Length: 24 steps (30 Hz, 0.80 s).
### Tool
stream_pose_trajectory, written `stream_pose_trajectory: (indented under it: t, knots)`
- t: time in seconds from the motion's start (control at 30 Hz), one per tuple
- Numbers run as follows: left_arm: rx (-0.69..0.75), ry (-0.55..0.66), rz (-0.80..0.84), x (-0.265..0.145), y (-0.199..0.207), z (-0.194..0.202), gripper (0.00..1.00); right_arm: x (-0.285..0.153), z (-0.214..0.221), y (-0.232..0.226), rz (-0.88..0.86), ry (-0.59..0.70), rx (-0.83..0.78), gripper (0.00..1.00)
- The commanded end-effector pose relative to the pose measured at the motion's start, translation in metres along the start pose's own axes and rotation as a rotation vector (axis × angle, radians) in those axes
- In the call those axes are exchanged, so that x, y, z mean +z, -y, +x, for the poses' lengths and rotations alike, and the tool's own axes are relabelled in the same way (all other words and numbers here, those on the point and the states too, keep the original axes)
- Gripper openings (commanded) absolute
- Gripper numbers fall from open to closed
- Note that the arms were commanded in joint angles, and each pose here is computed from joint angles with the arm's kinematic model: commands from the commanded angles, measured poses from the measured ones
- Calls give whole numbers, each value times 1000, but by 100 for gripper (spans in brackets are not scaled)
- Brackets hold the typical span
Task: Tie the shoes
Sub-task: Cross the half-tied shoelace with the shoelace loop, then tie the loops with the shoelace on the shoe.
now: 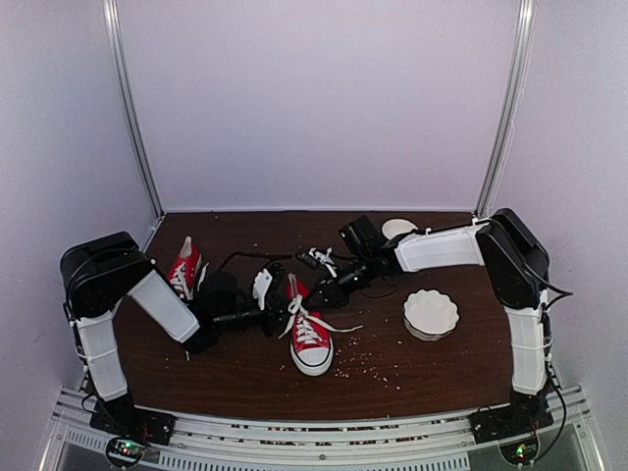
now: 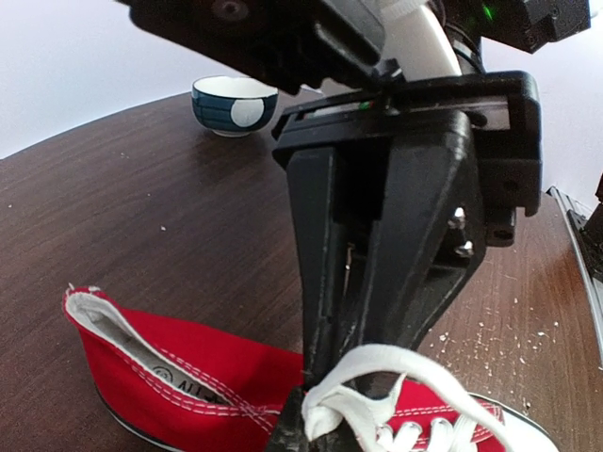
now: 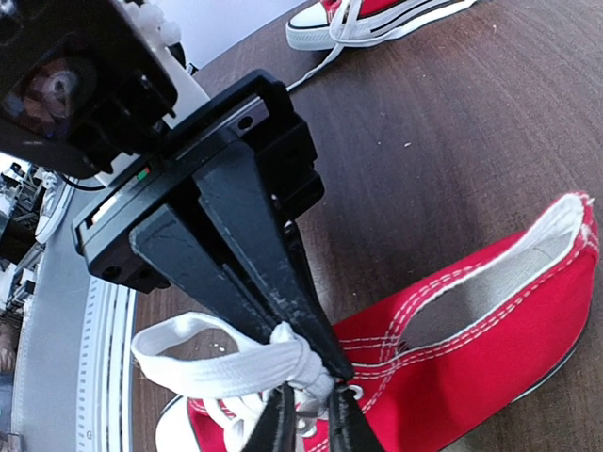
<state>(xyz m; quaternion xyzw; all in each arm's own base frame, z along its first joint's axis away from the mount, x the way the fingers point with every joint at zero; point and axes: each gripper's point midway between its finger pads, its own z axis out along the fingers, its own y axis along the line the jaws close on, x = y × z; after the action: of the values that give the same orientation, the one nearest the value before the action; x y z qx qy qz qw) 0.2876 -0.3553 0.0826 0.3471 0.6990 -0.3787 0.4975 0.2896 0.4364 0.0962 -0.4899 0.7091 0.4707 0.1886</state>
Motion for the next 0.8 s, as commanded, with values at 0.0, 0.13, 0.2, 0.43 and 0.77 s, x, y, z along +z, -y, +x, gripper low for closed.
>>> stream_pose_trajectory:
  t: [0.0,0.13,0.2,0.43,0.77]
  knots:
    - [21,69,-6,0,-3,-16,0,5,-9,-6,-17,7,-30,8]
    - [22,71,0,-1,-2,-16,0,1,-13,-6,4,17,-38,0]
    - [21,66,2,-2,-1,-14,0,-2,-15,-5,18,25,-36,0]
    - [26,59,-10,-4,-2,-10,12,-8,-18,-4,44,39,-37,0]
    - [85,61,-32,-17,-1,-12,42,-10,-21,-4,56,42,-39,0]
